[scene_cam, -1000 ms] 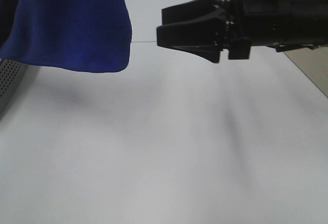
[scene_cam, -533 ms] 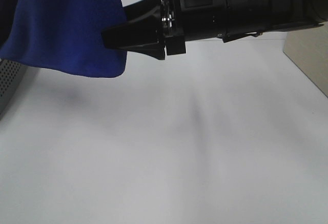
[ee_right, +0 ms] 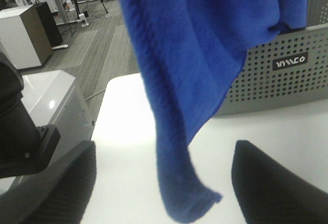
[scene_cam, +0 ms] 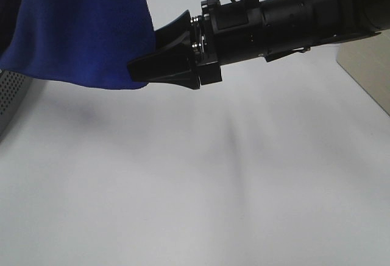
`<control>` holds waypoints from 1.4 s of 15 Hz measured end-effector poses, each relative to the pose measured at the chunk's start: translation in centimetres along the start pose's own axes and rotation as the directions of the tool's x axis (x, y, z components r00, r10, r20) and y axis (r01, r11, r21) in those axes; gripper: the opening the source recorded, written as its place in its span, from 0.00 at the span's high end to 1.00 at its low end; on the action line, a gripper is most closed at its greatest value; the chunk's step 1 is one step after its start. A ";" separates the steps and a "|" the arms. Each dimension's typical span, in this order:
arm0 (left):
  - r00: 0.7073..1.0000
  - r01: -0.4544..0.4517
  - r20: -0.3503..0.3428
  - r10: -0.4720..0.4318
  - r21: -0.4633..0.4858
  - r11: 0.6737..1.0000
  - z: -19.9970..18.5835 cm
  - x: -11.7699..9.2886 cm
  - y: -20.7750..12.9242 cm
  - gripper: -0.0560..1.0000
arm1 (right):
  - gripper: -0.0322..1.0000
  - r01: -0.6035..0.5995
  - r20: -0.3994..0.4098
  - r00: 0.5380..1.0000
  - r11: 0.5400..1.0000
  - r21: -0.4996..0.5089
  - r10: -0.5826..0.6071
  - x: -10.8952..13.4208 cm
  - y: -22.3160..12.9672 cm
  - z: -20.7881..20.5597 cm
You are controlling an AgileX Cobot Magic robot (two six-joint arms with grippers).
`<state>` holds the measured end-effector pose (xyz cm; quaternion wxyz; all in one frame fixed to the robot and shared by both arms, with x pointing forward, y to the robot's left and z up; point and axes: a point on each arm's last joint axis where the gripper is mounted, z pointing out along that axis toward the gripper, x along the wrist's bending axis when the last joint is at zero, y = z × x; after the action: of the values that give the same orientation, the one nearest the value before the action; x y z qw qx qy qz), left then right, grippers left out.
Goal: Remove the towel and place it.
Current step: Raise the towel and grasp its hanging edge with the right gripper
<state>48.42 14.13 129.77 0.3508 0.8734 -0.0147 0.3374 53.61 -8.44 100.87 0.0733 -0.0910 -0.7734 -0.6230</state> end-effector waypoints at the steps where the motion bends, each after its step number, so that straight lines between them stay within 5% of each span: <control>1: 1.000 0.000 -0.001 0.000 0.000 1.000 0.0 0.0 0.0 0.95 | 0.27 -0.010 0.014 1.000 0.999 -0.036 0.010 -0.2 0.2 0.0; 6: 1.000 0.001 -0.001 -0.001 -0.004 1.000 0.0 0.0 0.0 0.95 | 0.34 -0.029 0.012 0.999 0.997 -0.071 0.030 -0.7 -0.2 0.3; 9: 1.000 0.001 -0.003 -0.001 -0.005 1.000 0.0 0.0 0.0 0.95 | 0.67 -0.030 0.007 1.000 0.997 -0.077 0.031 -0.7 -0.2 0.3; 10: 1.000 0.001 -0.003 -0.001 -0.005 1.000 0.0 0.0 0.0 0.95 | 0.94 -0.031 0.007 0.999 0.996 -0.078 0.032 -0.7 -0.2 0.3; 14: 1.000 0.001 -0.003 -0.001 -0.005 1.000 0.0 0.0 0.0 0.95 | 0.95 -0.072 -0.017 0.997 0.994 -0.086 0.071 -0.5 -0.1 0.3; 17: 1.000 0.001 -0.003 -0.001 -0.005 1.000 0.0 0.0 0.0 0.95 | 0.95 -0.207 -0.002 0.978 0.975 -0.078 0.208 -0.7 -0.1 0.3; 21: 1.000 0.001 -0.029 -0.001 -0.019 1.000 0.0 0.3 0.2 0.95 | 0.95 -0.285 0.131 0.949 0.958 -0.020 0.286 -0.1 2.5 -0.9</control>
<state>48.58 14.06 130.04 0.3596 0.8649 -0.0124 0.3498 54.26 -8.81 103.45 0.1112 -0.2430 -0.7550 -0.5988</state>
